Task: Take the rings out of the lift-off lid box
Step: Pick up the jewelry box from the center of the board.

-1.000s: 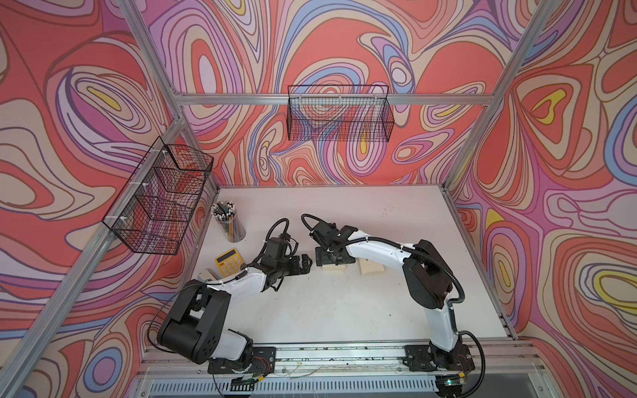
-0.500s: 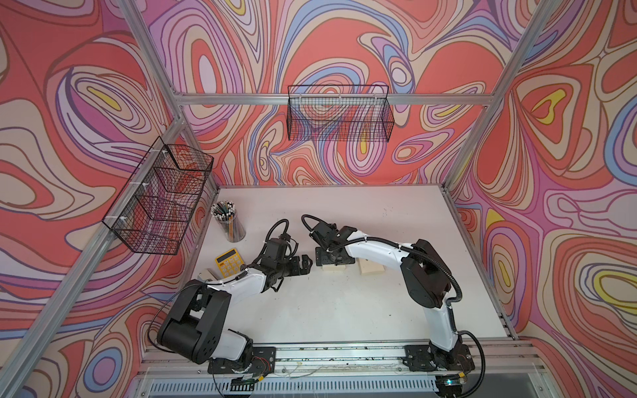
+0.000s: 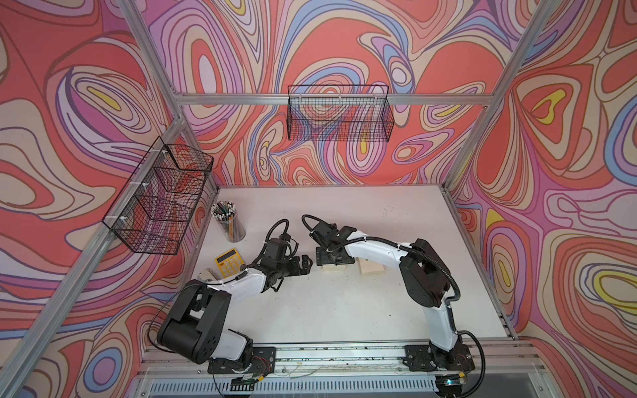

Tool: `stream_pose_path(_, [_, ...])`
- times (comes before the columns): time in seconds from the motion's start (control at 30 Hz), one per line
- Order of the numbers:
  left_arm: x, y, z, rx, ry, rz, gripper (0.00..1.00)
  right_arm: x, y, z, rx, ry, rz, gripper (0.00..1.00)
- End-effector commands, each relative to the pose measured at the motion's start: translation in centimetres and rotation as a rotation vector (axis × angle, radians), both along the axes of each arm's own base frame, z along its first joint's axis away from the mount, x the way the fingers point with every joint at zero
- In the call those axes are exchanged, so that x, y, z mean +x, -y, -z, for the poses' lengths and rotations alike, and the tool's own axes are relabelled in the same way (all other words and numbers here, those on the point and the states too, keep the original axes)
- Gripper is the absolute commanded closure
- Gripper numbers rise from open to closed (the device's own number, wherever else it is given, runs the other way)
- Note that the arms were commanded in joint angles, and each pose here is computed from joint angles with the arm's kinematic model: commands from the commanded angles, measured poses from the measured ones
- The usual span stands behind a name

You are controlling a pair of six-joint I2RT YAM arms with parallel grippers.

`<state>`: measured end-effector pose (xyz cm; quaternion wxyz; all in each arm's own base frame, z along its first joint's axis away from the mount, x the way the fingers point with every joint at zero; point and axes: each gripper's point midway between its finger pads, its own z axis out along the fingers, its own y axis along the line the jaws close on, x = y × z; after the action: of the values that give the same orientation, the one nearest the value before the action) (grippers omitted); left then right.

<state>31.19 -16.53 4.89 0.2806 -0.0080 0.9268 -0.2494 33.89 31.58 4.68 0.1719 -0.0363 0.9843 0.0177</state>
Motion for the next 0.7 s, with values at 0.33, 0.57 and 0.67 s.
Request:
stream_pose_path(0.33, [0.1,1.5,-1.1,-0.116,0.013,0.025,0.03,0.2,1.6,-0.7,0.143,-0.004,0.086,0.31])
stream_pose_path(0.57, [0.3,3.3,-2.7,-0.307,0.068,0.02,0.09,-0.2,0.6,-4.0,0.459,0.004,0.08,0.32])
stream_pose_path(0.67, [0.3,3.7,-3.1,-0.33,0.077,0.032,0.09,-0.6,0.0,-5.0,0.514,0.004,0.06,0.32])
